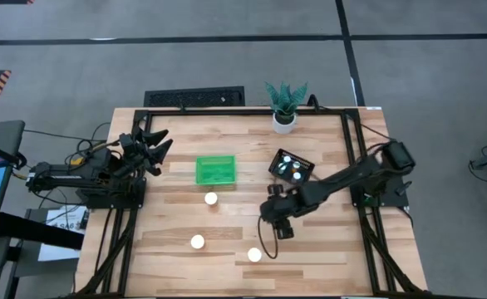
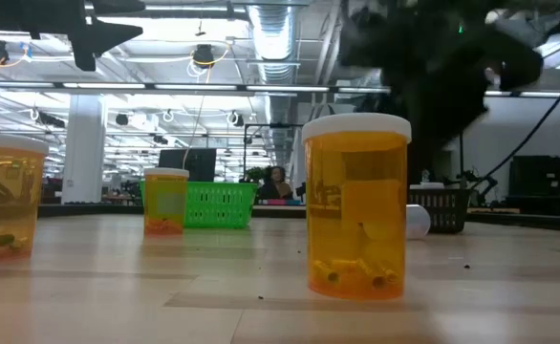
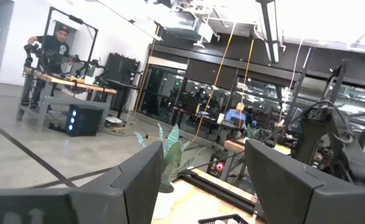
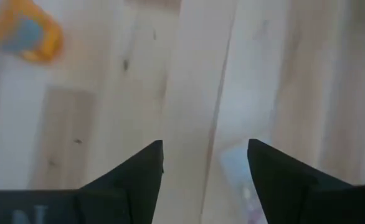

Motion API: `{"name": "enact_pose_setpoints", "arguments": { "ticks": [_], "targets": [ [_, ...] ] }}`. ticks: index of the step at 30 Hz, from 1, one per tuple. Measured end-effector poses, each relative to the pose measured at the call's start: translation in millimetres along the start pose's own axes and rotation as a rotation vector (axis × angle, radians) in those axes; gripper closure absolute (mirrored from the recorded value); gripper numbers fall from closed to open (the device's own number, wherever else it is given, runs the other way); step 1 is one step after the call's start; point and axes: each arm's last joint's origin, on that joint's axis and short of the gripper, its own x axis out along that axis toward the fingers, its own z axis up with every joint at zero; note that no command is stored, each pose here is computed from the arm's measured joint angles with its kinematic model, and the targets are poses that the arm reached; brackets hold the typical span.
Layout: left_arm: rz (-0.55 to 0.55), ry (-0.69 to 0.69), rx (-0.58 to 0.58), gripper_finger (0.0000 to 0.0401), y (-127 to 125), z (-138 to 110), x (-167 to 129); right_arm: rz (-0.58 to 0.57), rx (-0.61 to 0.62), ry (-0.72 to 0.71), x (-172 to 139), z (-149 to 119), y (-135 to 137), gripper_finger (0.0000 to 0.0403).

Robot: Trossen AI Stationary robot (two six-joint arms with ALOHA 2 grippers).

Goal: Pick and place medicine bottles into bin by pill shape (circle, oval)
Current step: Put the transparent capsule bottle into the green basket

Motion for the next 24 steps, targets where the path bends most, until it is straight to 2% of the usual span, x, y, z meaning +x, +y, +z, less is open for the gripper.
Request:
{"name": "enact_pose_setpoints", "arguments": {
  "ticks": [6, 11, 17, 20, 24],
  "targets": [
    [0.0, 0.001, 0.007, 0.0181, 0.0, -0.1, 0.0, -0.003, -0.007, 0.11, 31.8, 3.1, -1.0, 0.0168],
    [0.001, 0.005, 0.01, 0.0181, 0.1, -0.6, 0.0, -0.006, -0.006, 0.112, 28.4, 7.9, -4.8, 0.0169],
    [0.001, 0.006, 0.012, 0.0181, 0.1, -0.6, 0.0, -0.007, -0.029, 0.027, -13.9, 24.9, -3.6, 0.0173],
    [0.0, 0.003, 0.011, 0.0181, 0.0, -0.3, 0.0, -0.068, -0.022, 0.005, -34.0, 24.0, -8.8, 0.0177],
    [0.0, 0.007, 0.014, 0.0181, 0.1, -0.7, 0.0, -0.101, 0.108, 0.06, -43.0, 17.6, -23.1, 0.0179]
  ]
}}
